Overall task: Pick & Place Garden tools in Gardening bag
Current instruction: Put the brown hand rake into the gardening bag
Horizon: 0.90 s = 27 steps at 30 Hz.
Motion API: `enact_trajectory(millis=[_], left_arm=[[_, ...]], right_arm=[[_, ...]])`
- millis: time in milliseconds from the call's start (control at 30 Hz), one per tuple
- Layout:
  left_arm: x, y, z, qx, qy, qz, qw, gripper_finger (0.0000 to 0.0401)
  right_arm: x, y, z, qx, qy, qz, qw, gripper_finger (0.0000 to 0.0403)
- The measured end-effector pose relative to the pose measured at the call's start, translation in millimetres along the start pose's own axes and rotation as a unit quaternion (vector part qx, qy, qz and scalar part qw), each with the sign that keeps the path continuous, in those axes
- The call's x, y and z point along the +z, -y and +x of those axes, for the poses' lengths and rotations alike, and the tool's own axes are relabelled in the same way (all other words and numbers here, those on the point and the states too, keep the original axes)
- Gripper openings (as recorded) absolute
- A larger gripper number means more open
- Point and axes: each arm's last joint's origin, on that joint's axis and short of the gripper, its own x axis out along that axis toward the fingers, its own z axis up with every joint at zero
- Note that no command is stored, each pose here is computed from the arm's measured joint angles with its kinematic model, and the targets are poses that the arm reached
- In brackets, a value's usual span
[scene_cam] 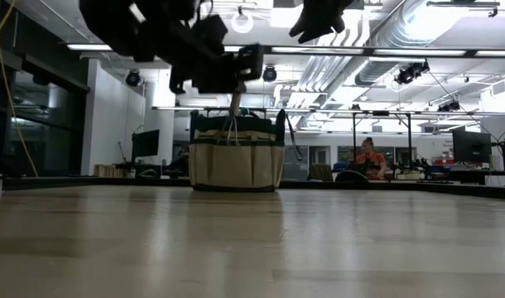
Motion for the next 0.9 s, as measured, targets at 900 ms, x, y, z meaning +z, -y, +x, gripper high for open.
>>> enact_trajectory(millis=[900], left_arm=[[9, -20, 37, 0.054, 0.046, -0.03, 0.997, 0.0062]], right_arm=[[-2, 19, 2, -0.013, -0.005, -0.052, 0.999, 0.0258]])
